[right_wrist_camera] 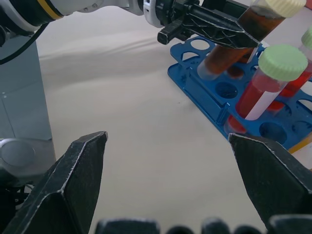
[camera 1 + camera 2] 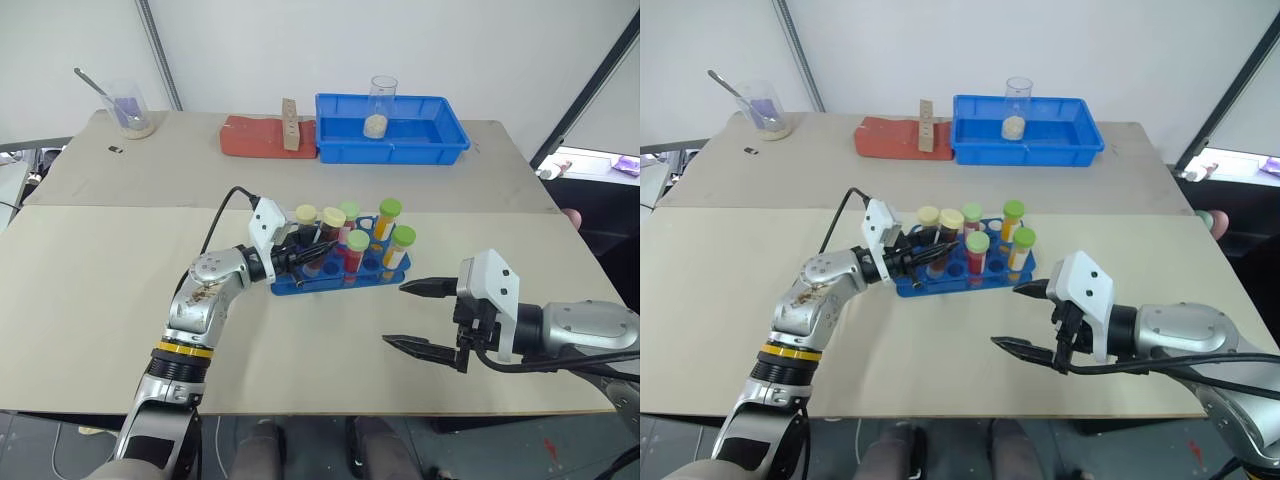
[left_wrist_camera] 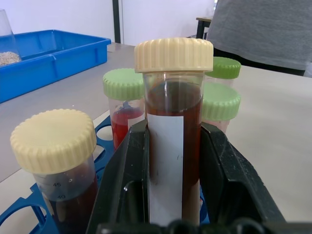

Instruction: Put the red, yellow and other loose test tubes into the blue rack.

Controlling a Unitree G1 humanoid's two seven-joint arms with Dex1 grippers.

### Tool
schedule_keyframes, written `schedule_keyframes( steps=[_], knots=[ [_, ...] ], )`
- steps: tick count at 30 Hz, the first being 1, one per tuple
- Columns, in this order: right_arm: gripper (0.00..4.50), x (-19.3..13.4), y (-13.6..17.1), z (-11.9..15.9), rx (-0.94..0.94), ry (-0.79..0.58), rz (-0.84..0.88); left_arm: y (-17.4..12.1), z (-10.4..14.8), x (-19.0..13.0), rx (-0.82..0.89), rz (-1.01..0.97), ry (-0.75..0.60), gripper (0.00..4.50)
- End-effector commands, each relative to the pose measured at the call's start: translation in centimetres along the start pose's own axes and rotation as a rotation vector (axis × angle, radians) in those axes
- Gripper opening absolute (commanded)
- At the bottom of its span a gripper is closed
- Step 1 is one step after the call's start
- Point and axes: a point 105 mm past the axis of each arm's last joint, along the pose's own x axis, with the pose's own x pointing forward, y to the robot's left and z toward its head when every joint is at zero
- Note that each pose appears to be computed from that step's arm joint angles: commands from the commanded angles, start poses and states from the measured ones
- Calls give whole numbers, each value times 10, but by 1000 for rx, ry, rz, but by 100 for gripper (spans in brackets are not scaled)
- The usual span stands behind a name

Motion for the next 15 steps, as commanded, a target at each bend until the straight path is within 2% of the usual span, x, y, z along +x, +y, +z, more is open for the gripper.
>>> schedule_keyframes(
  steps=[1,8,15],
  knots=[
    [444,-3,-3,11,-46,-30,-40,-2,-3,3,18,22,-20,91],
    [444,-5,-20,17,-79,-68,-151,-3,-8,-5,1,86,-68,91],
    [444,-6,-34,29,-102,-165,-237,-12,-20,-13,-4,113,-77,91]
  ],
)
